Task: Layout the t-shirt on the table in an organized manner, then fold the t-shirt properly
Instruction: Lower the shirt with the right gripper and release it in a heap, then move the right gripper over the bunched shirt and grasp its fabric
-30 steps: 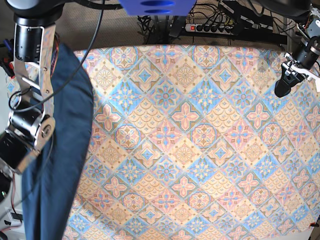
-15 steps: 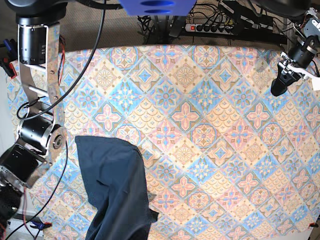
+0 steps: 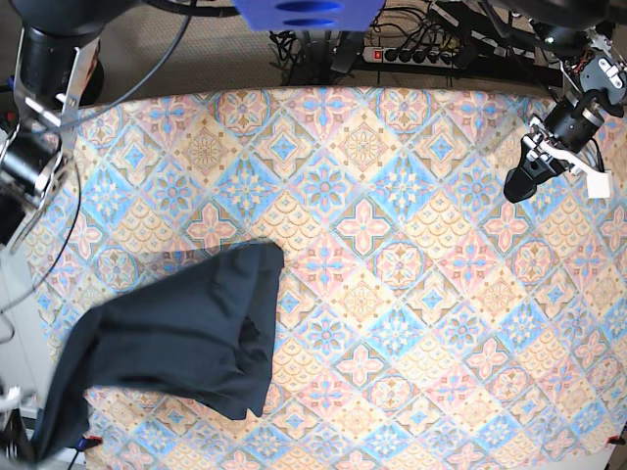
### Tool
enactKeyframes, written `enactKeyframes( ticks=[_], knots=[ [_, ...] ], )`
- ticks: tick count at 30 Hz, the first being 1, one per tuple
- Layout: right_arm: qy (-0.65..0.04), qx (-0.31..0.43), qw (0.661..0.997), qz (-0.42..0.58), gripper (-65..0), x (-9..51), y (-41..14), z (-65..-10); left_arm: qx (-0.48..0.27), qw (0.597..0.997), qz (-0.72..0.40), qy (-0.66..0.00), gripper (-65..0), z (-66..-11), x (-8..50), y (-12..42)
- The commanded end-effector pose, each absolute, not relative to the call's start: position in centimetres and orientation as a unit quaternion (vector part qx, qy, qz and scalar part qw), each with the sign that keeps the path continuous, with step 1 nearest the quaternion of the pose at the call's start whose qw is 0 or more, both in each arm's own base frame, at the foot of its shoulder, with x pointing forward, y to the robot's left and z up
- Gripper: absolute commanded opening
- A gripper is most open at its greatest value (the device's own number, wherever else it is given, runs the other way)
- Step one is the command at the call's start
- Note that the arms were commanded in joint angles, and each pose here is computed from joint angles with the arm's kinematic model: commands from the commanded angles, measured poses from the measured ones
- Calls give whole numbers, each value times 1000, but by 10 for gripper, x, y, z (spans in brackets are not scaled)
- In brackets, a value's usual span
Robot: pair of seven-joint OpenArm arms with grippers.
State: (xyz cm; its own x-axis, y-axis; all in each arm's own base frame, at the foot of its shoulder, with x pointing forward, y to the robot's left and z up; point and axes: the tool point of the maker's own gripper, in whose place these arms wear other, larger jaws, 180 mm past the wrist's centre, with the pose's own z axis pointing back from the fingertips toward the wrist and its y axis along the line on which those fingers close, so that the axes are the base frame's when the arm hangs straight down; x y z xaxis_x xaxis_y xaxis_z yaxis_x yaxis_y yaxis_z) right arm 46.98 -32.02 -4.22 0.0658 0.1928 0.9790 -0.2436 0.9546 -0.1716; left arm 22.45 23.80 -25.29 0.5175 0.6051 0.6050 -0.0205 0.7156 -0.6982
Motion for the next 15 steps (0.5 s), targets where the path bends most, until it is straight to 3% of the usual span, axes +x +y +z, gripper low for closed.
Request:
enactKeyframes(
  ticks=[1,6,15],
  knots=[
    [-686,14,710,156,-643,462,-323,-29,-321,804,185,-465,-650,-244,228,240],
    [-612,-4,774,161,-641,448,-328,-114,-318,803,179,-471,-650,-241,235,238],
    [-533,-194,799,200,-638,436,-373,-148,-330,834,129,-423,-650,-264,246,196]
  ],
)
